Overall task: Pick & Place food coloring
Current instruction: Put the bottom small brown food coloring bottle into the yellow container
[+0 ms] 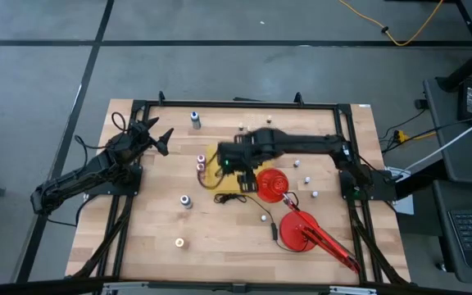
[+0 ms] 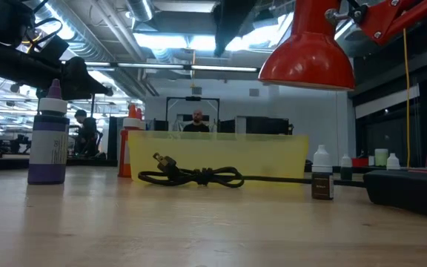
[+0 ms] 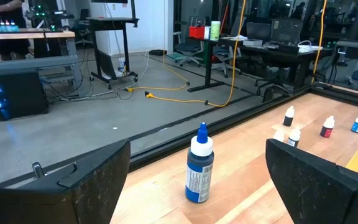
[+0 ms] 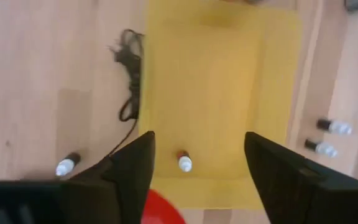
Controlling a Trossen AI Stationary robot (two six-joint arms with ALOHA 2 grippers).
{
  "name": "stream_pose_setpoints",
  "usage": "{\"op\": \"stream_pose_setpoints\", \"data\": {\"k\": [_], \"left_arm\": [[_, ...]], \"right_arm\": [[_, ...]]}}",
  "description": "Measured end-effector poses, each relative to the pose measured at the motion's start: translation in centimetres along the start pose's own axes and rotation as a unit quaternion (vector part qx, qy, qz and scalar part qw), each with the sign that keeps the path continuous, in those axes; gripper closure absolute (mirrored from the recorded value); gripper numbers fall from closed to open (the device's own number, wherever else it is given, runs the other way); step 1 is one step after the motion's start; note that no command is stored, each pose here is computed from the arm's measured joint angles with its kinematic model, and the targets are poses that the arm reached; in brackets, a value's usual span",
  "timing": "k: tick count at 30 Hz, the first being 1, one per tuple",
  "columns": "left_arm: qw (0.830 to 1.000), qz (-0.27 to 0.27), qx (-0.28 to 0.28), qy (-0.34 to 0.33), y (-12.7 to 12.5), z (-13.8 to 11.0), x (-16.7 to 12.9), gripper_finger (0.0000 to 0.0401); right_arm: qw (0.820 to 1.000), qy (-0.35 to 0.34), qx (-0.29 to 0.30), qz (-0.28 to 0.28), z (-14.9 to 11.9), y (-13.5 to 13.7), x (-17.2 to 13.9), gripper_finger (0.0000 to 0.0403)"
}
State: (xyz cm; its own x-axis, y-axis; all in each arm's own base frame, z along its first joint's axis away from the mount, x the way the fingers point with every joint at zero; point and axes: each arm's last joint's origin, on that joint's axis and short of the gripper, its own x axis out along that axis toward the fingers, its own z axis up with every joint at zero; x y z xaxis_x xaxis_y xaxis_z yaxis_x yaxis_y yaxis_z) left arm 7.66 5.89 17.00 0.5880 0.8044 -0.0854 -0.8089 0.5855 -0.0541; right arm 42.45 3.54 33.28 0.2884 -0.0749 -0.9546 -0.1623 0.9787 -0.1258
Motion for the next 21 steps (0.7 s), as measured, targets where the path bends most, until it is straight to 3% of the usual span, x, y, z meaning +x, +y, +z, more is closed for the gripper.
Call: {"op": "stream_pose_setpoints", "data": {"k": [5, 11, 21], "left_arm": [[1.000, 0.000, 0.000, 0.000, 0.0, 0.0, 0.0, 0.0036], [1.000, 0.000, 0.000, 0.000, 0.0, 0.0, 0.0, 0.0038], [1.000, 0.000, 0.000, 0.000, 0.0, 0.0, 0.0, 0.0038]], "right_arm": [[0.997, -0.009, -0.069, 0.018, 0.2, 4.8, -0.8, 0.0115], [0.983, -0.028, -0.177, 0.033, 0.4, 10.5, -0.8, 0.0109], [0.953, 0.048, -0.293, 0.052, 0.1, 17.7, 5.2, 0.0109]]}}
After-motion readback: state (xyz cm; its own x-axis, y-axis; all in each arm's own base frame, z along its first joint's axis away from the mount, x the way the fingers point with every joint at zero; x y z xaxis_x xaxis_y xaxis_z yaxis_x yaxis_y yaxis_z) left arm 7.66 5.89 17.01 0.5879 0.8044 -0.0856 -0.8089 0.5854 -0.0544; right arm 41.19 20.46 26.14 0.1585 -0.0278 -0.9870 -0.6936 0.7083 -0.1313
